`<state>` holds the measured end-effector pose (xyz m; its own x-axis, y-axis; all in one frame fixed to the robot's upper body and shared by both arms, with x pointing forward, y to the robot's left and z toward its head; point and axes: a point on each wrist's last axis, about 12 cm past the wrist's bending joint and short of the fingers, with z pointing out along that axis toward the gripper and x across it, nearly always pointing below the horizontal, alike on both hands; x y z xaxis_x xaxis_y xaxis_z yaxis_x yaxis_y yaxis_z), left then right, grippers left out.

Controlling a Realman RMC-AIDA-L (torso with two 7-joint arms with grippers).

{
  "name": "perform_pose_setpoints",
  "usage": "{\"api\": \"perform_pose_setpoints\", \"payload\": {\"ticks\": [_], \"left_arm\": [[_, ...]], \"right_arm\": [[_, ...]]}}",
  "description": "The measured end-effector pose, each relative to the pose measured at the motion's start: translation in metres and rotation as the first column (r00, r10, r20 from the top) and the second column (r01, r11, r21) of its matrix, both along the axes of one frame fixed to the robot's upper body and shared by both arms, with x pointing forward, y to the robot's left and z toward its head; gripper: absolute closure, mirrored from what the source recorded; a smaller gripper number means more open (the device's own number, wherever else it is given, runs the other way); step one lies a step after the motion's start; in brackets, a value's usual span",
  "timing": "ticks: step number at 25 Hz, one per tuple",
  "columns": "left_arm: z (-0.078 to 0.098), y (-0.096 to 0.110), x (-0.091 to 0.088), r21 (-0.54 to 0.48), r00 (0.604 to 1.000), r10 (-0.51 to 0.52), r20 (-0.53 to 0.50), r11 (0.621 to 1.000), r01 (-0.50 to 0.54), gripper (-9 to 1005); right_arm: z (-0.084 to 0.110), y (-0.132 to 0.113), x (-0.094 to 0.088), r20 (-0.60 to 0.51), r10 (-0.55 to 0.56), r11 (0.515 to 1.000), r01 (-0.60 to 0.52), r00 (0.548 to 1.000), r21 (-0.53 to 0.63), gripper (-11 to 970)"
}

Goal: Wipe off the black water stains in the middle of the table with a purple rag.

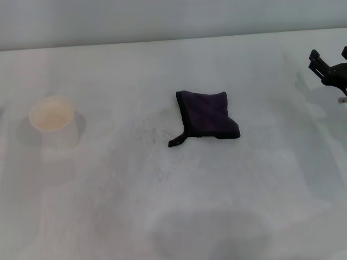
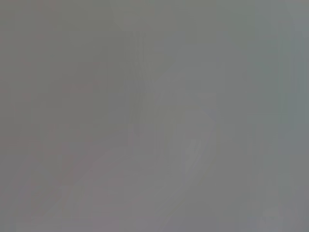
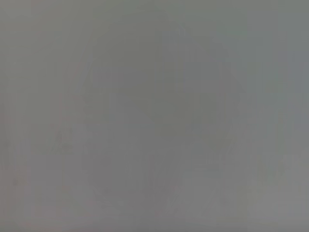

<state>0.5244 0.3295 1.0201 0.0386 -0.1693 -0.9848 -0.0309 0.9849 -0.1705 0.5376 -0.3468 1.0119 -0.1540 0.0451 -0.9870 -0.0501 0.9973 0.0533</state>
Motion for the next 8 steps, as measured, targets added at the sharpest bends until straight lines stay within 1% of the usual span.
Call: {"api": "perform_pose_setpoints", "payload": {"ticks": [8], "left_arm": [[0.0004,0.0001,0.0005,-0.001,1.000,0.002,0.002,1.000,-0.002,119]], "right_arm": [[0.0005,0.0004,0.0007,0.002,0.001,1.000,-0.001,1.000,0.001,97]]}}
